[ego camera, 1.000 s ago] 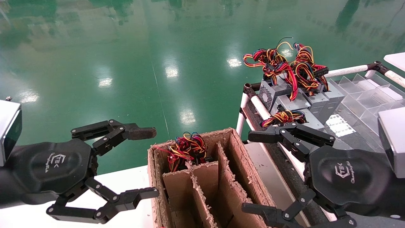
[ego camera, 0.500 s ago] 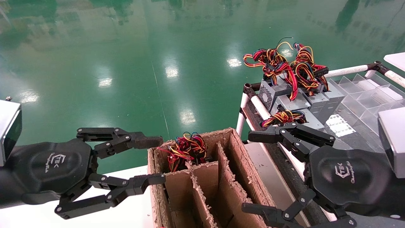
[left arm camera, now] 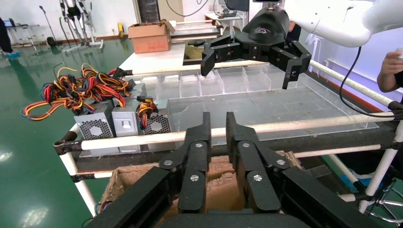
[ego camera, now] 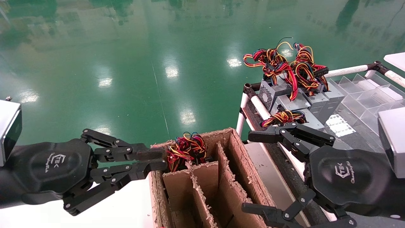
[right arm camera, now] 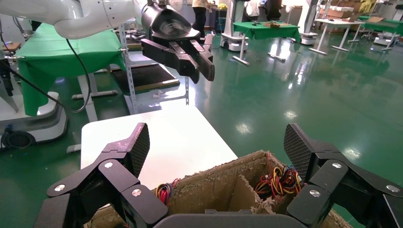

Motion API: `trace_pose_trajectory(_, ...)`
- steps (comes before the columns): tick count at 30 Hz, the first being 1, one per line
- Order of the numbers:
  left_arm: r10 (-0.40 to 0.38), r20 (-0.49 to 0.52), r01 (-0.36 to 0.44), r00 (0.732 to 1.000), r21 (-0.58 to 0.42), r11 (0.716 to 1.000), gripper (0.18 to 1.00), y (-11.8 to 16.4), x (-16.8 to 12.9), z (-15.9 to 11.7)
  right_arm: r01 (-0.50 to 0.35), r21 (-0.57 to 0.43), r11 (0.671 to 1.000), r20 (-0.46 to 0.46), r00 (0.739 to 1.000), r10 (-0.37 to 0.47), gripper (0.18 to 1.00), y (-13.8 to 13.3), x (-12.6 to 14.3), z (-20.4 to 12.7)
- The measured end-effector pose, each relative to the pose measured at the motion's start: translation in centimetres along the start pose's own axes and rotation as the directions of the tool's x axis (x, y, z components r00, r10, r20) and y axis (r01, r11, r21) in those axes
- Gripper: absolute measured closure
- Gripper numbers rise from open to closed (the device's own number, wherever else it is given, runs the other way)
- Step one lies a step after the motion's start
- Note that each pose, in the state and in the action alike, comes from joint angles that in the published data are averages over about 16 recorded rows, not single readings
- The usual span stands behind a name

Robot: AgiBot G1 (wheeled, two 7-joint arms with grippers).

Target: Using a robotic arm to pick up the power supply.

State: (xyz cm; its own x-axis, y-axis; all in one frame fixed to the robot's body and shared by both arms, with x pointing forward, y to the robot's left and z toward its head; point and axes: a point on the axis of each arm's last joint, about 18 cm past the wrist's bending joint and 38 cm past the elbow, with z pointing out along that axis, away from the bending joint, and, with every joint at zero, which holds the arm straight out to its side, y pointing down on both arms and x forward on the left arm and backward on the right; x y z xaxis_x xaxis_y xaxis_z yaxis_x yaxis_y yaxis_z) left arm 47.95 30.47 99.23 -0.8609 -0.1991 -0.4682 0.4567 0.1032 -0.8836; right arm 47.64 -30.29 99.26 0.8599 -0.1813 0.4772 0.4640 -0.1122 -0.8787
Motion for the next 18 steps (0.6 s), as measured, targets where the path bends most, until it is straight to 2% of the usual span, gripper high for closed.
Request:
trace_pose_trajectory(5, 0.0, 0.0, 0.0, 1.0, 0.0, 1.0, 0.922, 0.0, 0.0, 0.0, 0.0, 0.0, 1.0, 0.0, 1.0, 0.0, 0.178, 0.0, 0.0, 0.0)
trace_pose_trajectory(12, 0.0, 0.0, 0.0, 1.0, 0.0, 1.0, 0.974, 0.0, 0.0, 0.0, 0.0, 0.0, 1.0, 0.0, 1.0, 0.0, 0.178, 0.0, 0.0, 0.0)
trace_pose_trajectory(18, 0.0, 0.0, 0.0, 1.0, 0.0, 1.0, 0.977, 0.0, 0.0, 0.0, 0.0, 0.0, 1.0, 0.0, 1.0, 0.0, 0.178, 0.0, 0.0, 0.0)
